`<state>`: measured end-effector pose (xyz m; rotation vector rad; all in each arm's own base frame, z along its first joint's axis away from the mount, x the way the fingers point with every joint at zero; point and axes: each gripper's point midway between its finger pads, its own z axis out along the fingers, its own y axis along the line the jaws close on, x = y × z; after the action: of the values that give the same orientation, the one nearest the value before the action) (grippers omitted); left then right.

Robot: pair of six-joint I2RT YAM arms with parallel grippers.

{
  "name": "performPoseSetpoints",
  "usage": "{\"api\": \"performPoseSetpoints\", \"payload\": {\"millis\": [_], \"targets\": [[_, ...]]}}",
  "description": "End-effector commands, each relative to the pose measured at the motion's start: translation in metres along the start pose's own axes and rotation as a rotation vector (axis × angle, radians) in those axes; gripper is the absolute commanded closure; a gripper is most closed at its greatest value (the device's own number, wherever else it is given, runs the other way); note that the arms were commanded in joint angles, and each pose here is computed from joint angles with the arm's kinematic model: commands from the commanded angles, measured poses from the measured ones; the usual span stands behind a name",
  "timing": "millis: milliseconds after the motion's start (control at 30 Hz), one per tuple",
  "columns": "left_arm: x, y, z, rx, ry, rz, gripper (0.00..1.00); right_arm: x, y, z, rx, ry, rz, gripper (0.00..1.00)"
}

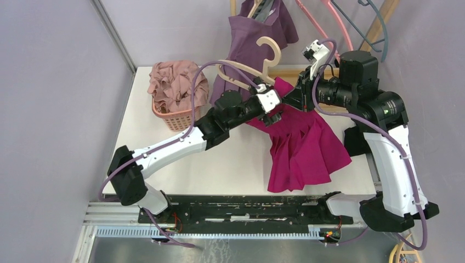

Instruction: Remove the skirt from the hanger

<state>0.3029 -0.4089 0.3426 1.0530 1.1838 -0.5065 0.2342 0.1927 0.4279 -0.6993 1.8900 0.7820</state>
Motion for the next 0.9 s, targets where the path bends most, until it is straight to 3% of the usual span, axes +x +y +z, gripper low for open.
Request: {"api": "performPoseSetpoints", "payload": {"millis": [0, 100, 200, 233, 333, 367, 667, 867], "targets": [[0.059, 0.036, -0.002, -0.192, 0.179, 0.104, 0.01, -0.078, 0.052, -0.049, -0.125, -0.314, -0.177, 0.99], [0.059, 0.041, -0.003, -0.216, 0.176, 0.137, 0.01, -0.078, 0.051, -0.05, -0.12, -0.312, -0.183, 0.99], [0.06, 0.045, -0.005, -0.238, 0.192, 0.174, 0.14, -0.077, 0.051, -0.049, -0.119, -0.311, -0.182, 0.99], [0.06, 0.046, -0.005, -0.24, 0.195, 0.189, 0.26, -0.078, 0.05, -0.049, -0.12, -0.31, -0.181, 0.99], [0.056, 0.049, -0.005, -0.247, 0.194, 0.214, 0.8, -0.078, 0.05, -0.047, -0.123, -0.308, -0.181, 0.99], [0.055, 0.052, -0.005, -0.263, 0.193, 0.214, 0.93, -0.078, 0.05, -0.047, -0.123, -0.308, -0.178, 0.99], [0.047, 0.062, -0.005, -0.291, 0.201, 0.232, 0.97, -0.076, 0.049, -0.046, -0.119, -0.303, -0.178, 0.99], [0.039, 0.074, -0.009, -0.319, 0.231, 0.328, 0.97, -0.074, 0.042, -0.045, -0.082, -0.299, -0.175, 0.99]]}}
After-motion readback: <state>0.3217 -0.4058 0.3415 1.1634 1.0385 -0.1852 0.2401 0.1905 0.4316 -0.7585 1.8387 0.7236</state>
